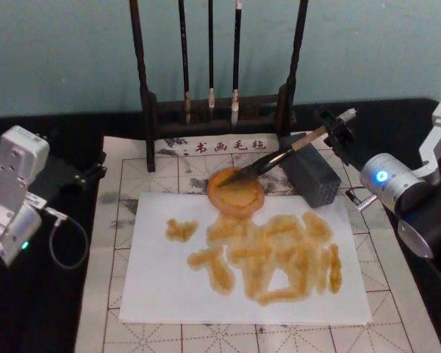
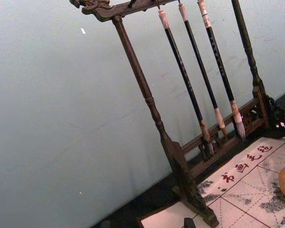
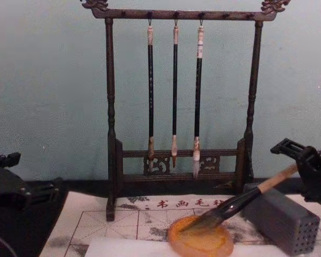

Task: Pick up the brush from the inkstone, write on the paper, then place the brush back to its original position.

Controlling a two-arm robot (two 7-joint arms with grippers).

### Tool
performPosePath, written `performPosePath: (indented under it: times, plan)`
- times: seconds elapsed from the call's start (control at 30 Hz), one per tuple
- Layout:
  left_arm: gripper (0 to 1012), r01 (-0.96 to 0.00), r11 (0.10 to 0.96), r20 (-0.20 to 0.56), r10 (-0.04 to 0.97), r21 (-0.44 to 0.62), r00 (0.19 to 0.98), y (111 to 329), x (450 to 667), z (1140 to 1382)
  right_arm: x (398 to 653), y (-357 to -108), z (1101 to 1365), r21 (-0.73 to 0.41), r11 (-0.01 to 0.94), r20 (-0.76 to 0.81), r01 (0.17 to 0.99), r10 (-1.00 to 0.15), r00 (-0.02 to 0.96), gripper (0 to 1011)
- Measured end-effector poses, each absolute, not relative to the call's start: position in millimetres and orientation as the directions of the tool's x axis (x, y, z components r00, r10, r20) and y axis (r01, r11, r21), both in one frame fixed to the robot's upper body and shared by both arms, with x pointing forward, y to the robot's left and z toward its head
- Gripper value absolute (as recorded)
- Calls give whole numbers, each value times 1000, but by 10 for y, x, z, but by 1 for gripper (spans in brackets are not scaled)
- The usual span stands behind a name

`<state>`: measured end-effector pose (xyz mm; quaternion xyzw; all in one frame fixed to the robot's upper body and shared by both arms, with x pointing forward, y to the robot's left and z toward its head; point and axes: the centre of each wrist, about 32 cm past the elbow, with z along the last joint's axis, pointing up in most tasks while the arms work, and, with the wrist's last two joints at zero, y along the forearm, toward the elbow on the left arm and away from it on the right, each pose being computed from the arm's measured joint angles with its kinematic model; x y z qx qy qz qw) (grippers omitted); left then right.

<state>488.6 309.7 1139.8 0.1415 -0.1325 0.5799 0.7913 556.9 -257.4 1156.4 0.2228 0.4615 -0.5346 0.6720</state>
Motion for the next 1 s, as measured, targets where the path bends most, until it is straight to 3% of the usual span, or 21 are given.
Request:
performPosePath:
  times: [0.33, 0.63, 1.0]
  plan:
    - [1001, -955, 287, 374, 880, 70, 292, 3097, 4886, 11398, 5394, -2650, 11562, -199, 331, -859, 922, -513, -1, 1000]
    - [1001, -955, 287, 374, 880, 70, 292, 3097, 4886, 11398, 5065, -2720, 11600, -189, 336, -848, 923, -529, 19, 1000]
    - [1001, -955, 287, 374, 880, 70, 292, 3097, 4886, 11398, 4708, -2649, 11630, -126, 367, -739, 922, -655, 159, 1000]
